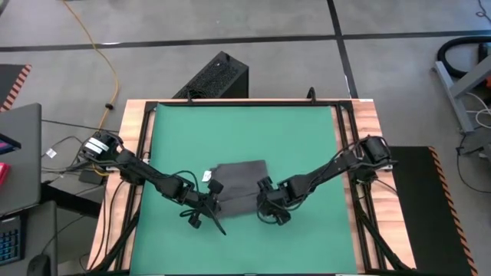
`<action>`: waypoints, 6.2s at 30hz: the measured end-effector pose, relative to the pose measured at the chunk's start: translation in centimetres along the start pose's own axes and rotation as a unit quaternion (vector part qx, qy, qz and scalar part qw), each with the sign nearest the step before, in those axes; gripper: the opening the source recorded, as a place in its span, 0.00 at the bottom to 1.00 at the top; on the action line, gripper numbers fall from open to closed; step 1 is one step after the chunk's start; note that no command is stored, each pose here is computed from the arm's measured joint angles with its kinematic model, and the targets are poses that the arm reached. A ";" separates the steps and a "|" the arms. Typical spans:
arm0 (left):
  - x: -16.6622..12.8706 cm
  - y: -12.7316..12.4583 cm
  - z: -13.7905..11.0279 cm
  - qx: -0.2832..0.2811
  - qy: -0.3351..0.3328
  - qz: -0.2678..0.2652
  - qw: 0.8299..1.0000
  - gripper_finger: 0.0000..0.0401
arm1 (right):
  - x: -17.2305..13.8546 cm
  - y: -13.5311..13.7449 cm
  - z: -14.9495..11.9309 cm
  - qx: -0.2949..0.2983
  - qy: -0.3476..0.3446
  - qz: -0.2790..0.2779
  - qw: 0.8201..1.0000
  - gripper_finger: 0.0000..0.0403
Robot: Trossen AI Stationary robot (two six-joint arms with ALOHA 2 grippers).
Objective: Roll towel
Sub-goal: Roll the gray towel on the table
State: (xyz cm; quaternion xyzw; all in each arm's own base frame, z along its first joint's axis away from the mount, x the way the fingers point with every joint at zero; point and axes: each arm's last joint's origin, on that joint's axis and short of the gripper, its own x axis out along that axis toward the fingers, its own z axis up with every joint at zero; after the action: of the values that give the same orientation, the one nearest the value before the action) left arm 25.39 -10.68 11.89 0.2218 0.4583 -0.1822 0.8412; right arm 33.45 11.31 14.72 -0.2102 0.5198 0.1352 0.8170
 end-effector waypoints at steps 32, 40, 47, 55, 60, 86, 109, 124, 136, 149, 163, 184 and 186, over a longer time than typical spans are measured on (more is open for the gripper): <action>-1.7 3.1 3.1 -0.145 -0.110 0.130 0.975 0.00 | -0.8 1.5 -0.3 0.078 0.024 0.033 0.996 0.07; -1.2 2.9 3.1 -0.131 -0.120 0.129 0.976 0.00 | -0.8 1.5 -0.3 0.089 0.025 0.035 0.995 0.07; -0.7 2.2 1.8 -0.132 -0.131 0.117 0.976 0.00 | -0.8 1.5 -0.3 0.091 0.024 0.039 0.995 0.07; -0.1 2.0 -0.2 -0.136 -0.146 0.100 0.975 0.00 | -1.2 1.7 -0.1 0.111 0.012 0.113 0.987 0.07; -0.1 1.8 -0.1 -0.141 -0.153 0.087 0.974 0.00 | -1.4 1.3 -0.2 0.129 0.010 0.111 0.985 0.07; -1.7 -2.2 2.4 -0.165 -0.228 0.128 0.951 0.00 | -1.4 0.9 -0.2 0.139 0.009 0.100 0.985 0.07; 2.0 -1.7 1.1 -0.196 -0.194 0.099 0.956 0.00 | -1.5 0.9 -0.2 0.140 0.009 0.099 0.985 0.07; 2.8 -0.7 0.6 -0.295 -0.179 -0.031 0.938 0.00 | -4.7 0.5 0.3 0.172 -0.030 0.200 0.964 0.07; 2.9 -0.9 0.6 -0.331 -0.166 -0.117 0.921 0.00 | -4.9 -3.9 -0.9 0.313 -0.020 0.231 0.921 0.07; 2.8 -1.0 0.6 -0.348 -0.160 -0.141 0.913 0.00 | -4.3 -7.3 -2.4 0.368 -0.011 0.202 0.907 0.07; 2.8 -1.1 0.6 -0.354 -0.158 -0.156 0.908 0.00 | 0.4 -8.7 -3.6 0.400 0.032 0.196 0.895 0.07; -6.3 1.4 5.2 -0.270 -0.289 -0.001 0.919 0.00 | 0.5 -9.7 -4.3 0.411 0.031 0.187 0.892 0.07; -6.4 1.4 6.3 -0.225 -0.282 0.007 0.933 0.00 | 0.6 -9.8 -4.3 0.413 0.029 0.188 0.891 0.07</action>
State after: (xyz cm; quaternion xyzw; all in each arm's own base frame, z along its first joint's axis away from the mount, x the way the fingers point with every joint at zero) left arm 27.14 -12.24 20.70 -0.0307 0.2295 -0.1237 0.9649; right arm 34.61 0.63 14.61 0.2437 0.5820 0.0537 0.7740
